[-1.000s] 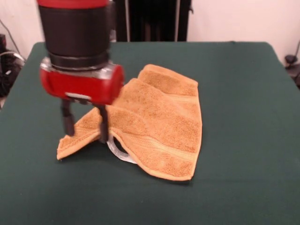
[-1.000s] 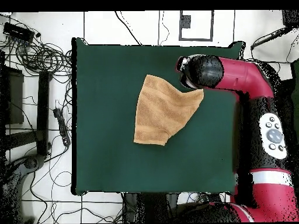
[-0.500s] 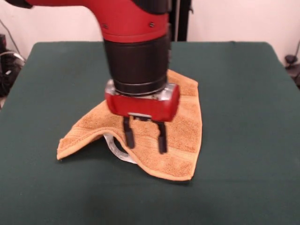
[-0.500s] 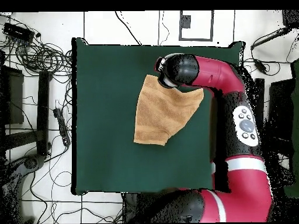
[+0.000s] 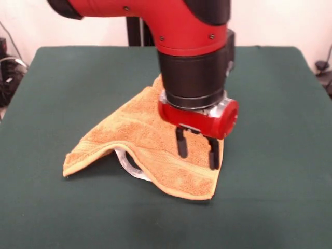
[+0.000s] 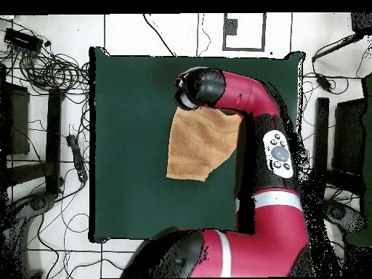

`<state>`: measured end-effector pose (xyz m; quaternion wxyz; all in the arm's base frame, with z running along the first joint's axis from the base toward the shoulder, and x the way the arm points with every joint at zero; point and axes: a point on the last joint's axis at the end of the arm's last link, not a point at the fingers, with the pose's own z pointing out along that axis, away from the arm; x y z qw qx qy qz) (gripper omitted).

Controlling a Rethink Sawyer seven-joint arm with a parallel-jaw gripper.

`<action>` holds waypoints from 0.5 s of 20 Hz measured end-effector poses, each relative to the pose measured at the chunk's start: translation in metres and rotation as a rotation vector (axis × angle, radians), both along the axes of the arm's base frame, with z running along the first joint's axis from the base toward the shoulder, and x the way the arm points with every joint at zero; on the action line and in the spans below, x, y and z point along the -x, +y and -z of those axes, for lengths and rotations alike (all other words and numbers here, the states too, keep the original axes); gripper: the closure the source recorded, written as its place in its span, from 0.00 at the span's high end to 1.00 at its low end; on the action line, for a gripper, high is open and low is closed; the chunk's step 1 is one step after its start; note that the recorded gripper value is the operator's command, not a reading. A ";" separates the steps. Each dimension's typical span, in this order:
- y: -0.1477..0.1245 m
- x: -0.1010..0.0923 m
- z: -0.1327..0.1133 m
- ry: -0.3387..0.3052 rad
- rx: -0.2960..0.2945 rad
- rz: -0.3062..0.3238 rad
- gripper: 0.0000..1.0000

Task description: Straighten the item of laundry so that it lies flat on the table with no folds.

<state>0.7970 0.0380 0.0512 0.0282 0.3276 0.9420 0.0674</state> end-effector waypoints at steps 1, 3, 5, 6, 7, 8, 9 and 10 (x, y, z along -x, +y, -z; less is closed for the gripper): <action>0.004 0.002 0.003 0.013 -0.003 0.035 1.00; 0.011 0.007 0.012 0.038 -0.011 0.101 1.00; 0.015 0.011 0.020 0.060 -0.020 0.152 1.00; 0.014 0.014 0.029 0.077 -0.023 0.183 1.00; 0.014 0.017 0.037 0.093 -0.026 0.214 1.00; 0.013 0.019 0.044 0.104 -0.028 0.227 1.00; 0.011 0.022 0.053 0.115 -0.027 0.233 1.00; 0.009 0.025 0.061 0.126 -0.027 0.240 1.00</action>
